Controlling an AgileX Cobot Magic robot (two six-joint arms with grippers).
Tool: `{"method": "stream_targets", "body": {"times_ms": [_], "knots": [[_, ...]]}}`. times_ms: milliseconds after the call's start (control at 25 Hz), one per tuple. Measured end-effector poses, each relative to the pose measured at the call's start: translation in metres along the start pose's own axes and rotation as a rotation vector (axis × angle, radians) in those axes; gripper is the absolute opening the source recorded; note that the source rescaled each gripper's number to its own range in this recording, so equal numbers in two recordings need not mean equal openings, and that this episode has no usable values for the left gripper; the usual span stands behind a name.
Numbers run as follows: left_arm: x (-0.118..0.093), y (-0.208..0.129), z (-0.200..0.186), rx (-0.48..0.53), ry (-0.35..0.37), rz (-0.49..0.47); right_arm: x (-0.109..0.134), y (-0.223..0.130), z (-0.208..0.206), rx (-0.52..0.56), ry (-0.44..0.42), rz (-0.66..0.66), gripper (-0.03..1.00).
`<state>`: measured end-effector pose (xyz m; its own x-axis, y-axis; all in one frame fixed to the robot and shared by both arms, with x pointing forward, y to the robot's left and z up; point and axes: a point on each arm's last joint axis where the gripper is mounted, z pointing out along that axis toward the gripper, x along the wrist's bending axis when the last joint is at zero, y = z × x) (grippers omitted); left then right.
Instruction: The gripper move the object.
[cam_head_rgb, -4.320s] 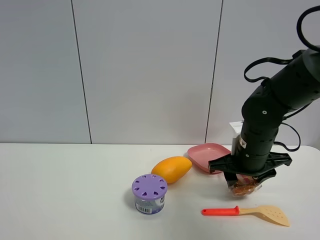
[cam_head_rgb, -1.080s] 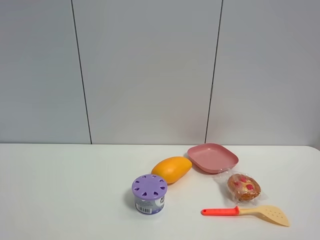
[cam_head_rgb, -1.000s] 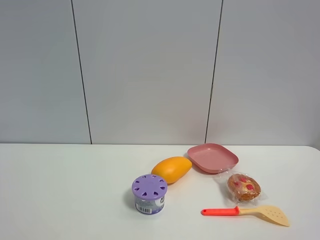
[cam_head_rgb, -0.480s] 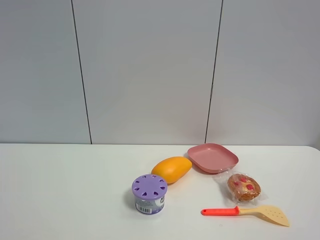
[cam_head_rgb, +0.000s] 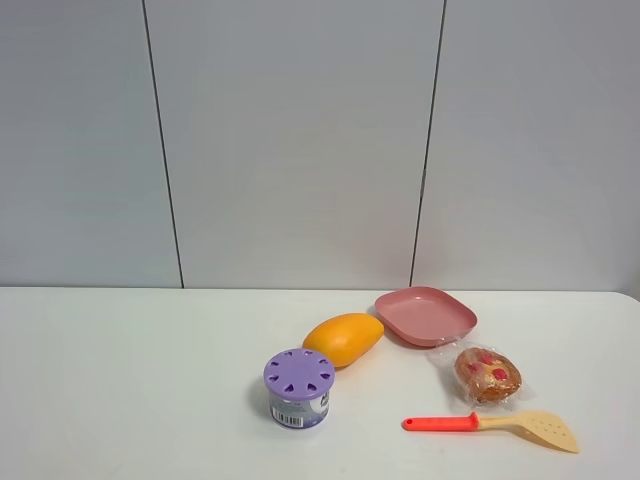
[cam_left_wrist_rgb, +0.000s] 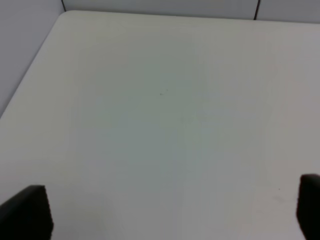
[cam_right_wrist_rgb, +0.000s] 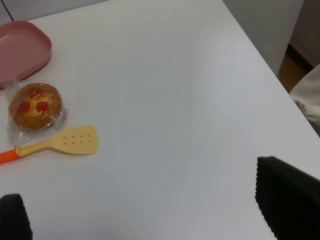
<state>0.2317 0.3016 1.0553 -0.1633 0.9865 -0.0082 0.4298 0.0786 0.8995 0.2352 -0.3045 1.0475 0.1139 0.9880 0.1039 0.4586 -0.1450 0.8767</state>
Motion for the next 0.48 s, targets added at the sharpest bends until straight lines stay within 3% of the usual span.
{"method": "stream_targets", "body": {"times_ms": [480], "knots": [[0.0000,0.0000,0.0000,0.000,0.000,0.000,-0.0001,0.0001,0.0002,0.005,0.040,-0.022,0.78]]}}
